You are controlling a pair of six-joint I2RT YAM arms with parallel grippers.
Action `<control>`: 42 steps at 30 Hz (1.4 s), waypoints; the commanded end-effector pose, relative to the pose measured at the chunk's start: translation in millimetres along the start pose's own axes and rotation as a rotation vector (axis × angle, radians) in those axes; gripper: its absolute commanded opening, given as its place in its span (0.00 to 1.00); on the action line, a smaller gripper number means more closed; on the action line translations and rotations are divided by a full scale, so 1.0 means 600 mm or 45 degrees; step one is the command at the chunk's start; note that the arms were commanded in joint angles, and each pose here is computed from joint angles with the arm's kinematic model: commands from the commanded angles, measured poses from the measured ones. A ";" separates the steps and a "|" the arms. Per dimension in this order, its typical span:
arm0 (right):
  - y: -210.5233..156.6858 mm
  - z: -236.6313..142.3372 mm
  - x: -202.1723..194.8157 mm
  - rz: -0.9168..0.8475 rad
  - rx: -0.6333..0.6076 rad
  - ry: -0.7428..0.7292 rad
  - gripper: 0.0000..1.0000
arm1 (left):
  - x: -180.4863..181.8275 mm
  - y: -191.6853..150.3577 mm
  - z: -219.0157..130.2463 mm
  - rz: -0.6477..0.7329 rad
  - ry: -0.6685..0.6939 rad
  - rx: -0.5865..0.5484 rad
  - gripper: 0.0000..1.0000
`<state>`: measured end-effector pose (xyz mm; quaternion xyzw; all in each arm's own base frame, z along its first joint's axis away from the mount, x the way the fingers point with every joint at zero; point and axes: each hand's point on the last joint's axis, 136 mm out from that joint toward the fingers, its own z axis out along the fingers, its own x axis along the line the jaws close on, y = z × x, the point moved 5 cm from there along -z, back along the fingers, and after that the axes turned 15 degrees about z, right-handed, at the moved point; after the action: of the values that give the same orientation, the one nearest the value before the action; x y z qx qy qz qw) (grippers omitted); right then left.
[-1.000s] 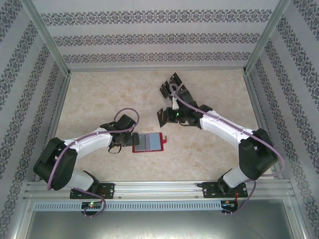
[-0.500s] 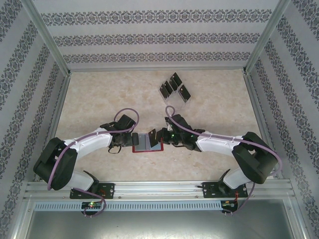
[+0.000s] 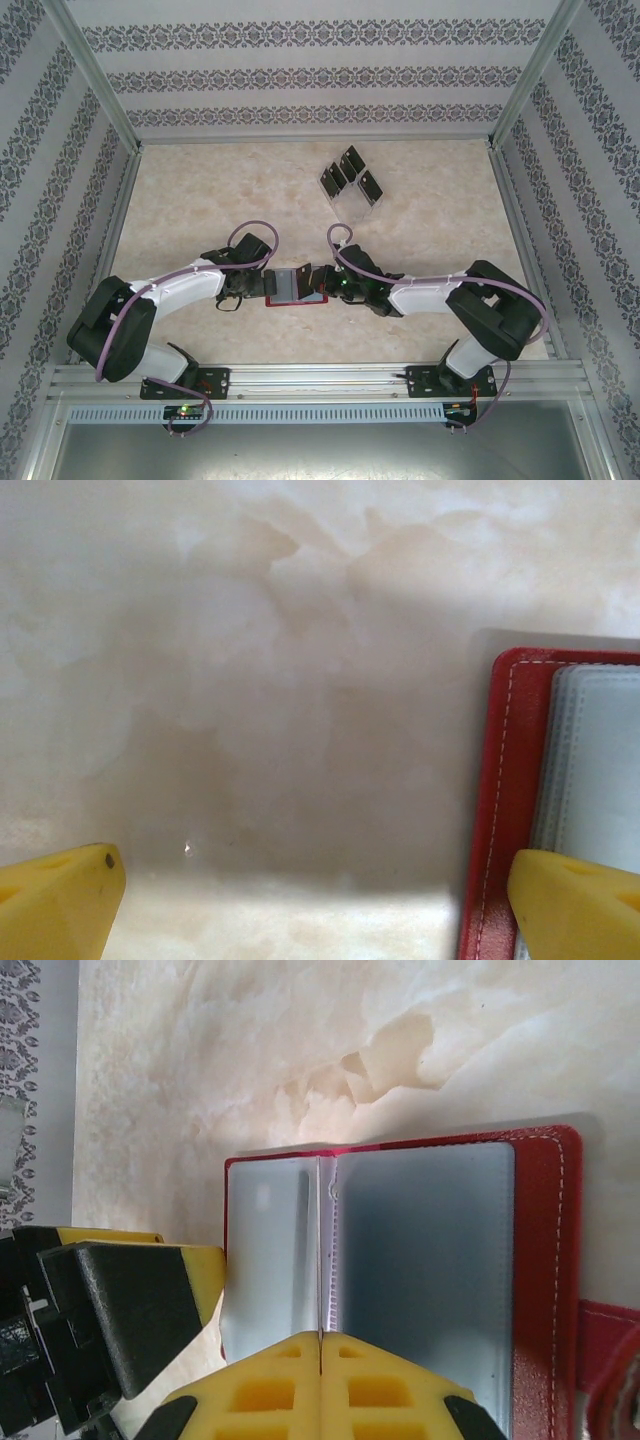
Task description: Put the credit cards into the card holder
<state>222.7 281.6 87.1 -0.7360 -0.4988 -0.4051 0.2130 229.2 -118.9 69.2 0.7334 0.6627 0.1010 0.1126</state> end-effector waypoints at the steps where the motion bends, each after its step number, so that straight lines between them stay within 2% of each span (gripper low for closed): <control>1: 0.000 0.005 0.008 0.003 -0.037 0.044 0.00 | 0.003 -0.016 0.004 0.034 0.027 0.032 0.99; 25: -0.015 0.037 -0.010 0.059 0.009 0.044 0.00 | 0.004 -0.018 0.000 0.033 0.027 0.029 0.99; 42: -0.015 0.040 -0.058 0.020 -0.020 -0.064 0.00 | 0.004 -0.014 -0.007 0.048 0.032 0.023 0.99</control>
<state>225.1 291.5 62.1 -0.7447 -0.4772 -0.4099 0.2229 225.1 -116.2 67.2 0.7342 0.6630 0.0999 0.1068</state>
